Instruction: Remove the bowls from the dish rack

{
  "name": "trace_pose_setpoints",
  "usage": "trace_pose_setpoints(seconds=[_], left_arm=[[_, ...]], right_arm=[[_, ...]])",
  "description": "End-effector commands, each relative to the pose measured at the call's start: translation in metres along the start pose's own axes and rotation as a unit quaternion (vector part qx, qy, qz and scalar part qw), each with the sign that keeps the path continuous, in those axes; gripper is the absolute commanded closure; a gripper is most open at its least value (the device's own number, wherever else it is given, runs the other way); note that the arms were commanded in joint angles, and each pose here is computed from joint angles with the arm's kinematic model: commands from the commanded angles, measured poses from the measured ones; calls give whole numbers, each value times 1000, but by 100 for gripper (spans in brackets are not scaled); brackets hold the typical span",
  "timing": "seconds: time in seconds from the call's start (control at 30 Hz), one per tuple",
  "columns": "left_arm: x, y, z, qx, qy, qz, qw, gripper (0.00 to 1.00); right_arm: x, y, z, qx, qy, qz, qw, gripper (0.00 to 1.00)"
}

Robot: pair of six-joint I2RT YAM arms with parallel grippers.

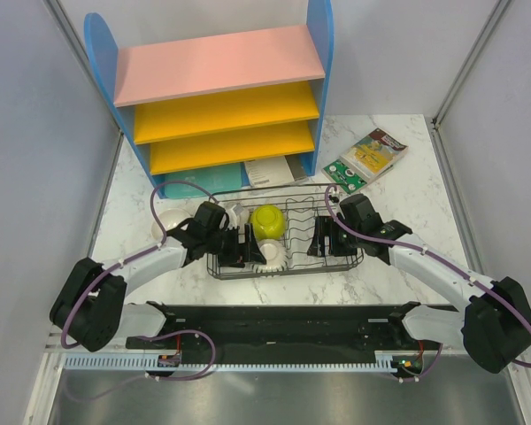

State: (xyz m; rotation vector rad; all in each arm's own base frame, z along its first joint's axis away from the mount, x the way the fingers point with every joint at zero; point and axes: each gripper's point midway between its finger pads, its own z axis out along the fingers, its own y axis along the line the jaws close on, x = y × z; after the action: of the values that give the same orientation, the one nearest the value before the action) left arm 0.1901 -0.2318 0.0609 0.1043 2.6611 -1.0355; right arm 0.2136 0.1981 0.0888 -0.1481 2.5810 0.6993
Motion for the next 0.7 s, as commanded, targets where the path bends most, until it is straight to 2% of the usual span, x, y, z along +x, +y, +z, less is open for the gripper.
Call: trace_pose_setpoints(seconds=[0.0, 0.33, 0.5, 0.67], left_arm=[[-8, -5, -3, 10, -18, -2, 1000, 10], [-11, -6, -6, 9, -16, 2, 1000, 10], [-6, 0, -3, 8, -3, -13, 1000, 5], [-1, 9, 4, 1, 25, -39, 999, 4]], right_arm=[[-3, 2, 1, -7, -8, 2, 1000, 22], [-2, 2, 1, -7, -9, 5, 1000, 22], [-4, 4, 0, -9, -10, 4, 1000, 22], [-4, 4, 0, -10, -10, 3, 1000, 22]])
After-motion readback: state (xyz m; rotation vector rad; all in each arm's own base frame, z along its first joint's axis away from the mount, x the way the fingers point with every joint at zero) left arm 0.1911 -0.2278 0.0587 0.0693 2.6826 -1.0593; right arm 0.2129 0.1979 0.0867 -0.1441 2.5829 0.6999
